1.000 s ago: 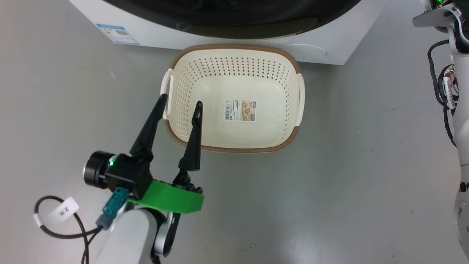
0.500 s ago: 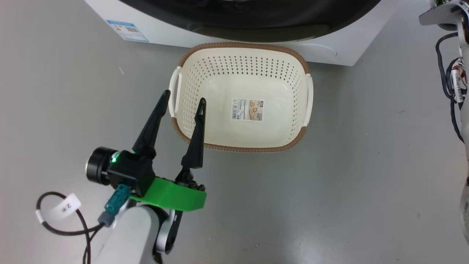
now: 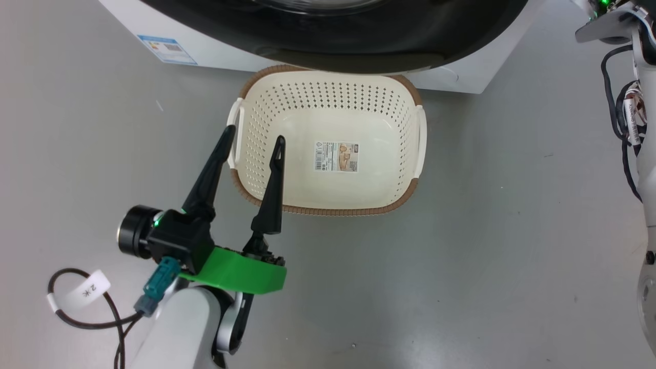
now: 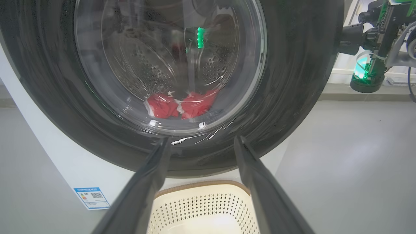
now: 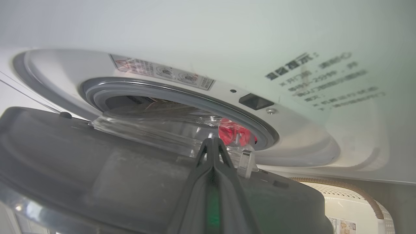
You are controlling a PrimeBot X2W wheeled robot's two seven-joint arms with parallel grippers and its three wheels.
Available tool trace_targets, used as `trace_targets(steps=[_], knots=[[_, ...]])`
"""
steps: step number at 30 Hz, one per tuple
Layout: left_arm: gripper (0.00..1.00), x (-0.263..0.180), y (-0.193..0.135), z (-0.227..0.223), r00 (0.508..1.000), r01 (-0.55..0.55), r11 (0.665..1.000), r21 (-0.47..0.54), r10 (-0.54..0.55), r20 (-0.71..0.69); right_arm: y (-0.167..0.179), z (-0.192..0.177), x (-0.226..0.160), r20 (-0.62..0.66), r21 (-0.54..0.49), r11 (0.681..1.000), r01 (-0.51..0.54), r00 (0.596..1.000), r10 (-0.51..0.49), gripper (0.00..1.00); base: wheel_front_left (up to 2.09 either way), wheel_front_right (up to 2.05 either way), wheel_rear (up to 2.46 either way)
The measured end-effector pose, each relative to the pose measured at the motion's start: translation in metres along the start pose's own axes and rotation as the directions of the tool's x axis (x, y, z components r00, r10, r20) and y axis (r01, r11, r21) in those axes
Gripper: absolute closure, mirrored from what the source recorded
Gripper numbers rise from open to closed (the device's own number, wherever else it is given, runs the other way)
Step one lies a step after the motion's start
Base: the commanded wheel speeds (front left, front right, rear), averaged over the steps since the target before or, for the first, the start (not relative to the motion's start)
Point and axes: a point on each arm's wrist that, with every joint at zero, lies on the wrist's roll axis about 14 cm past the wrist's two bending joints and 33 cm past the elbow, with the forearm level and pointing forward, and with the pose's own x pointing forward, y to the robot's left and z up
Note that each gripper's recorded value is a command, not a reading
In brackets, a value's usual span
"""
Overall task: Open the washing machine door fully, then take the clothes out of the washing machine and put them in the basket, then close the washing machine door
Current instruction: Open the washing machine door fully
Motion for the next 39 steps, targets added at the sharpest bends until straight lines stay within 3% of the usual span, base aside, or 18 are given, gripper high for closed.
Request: trace_targets(steps=[14,21,39], knots=[[0.00,0.001,-0.005,0.007,1.000,0.011,1.000,-0.004,-0.011,0.017,0.008,-0.025,-0.013,-0.131,-0.015,1.000,-0.017,0.991,0.015,1.00,0.00,0.00,0.00],[0.00,-0.002,-0.005,0.017,0.999,0.010,1.000,-0.001,-0.010,0.036,0.020,-0.061,-0.015,-0.244,-0.003,0.999,-0.044,0.969,0.042,1.00,0.00,0.00,0.00],[0.00,-0.014,-0.002,0.050,0.995,-0.004,1.000,0.006,0.004,0.104,0.041,-0.081,-0.045,-0.303,-0.024,0.997,-0.076,0.951,0.065,1.00,0.00,0.00,0.00]])
